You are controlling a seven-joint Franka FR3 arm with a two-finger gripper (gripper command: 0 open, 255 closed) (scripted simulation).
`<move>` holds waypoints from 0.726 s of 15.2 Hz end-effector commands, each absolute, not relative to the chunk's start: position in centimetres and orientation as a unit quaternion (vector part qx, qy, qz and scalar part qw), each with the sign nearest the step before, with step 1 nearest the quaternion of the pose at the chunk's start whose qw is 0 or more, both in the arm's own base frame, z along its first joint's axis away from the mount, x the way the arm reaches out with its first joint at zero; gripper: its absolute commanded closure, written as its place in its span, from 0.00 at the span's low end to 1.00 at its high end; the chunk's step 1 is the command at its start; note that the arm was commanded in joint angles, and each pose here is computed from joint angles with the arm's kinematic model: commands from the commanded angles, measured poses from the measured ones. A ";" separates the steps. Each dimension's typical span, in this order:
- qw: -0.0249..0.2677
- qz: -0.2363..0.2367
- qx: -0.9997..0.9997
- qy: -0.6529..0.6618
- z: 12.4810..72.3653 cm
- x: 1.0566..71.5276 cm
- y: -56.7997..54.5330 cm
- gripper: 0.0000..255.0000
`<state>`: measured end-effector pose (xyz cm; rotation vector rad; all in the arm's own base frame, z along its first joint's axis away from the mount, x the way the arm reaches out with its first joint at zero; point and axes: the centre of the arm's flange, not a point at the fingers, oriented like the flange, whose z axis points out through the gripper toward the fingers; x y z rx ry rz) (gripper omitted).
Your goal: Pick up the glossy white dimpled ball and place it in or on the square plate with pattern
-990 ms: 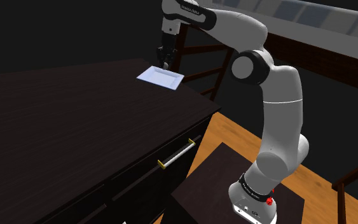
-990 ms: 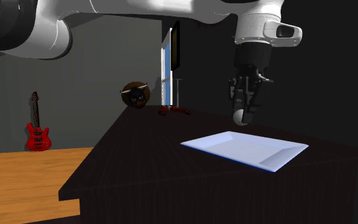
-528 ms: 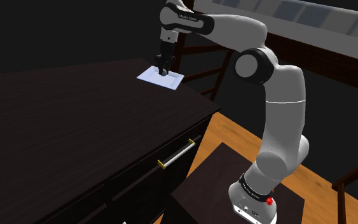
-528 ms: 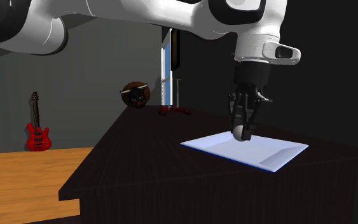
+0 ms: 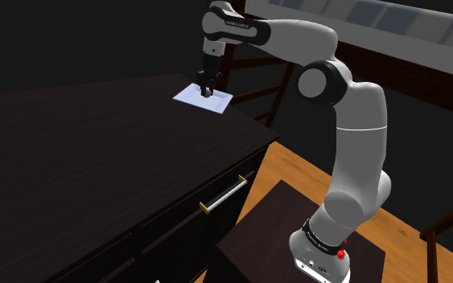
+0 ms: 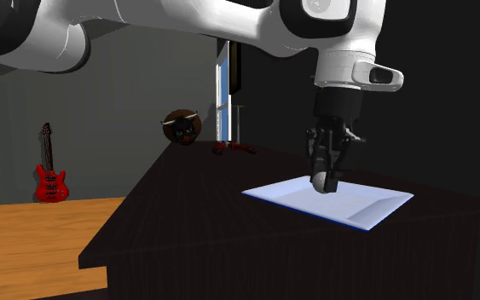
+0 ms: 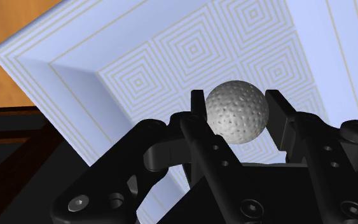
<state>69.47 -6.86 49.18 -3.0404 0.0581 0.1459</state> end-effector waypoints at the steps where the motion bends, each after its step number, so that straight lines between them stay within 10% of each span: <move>1: 0.049 0.048 -0.997 0.019 49.2 69.5 -6.9 0.00; 11: 0.049 0.048 -0.997 0.019 54.1 69.9 -7.4 0.00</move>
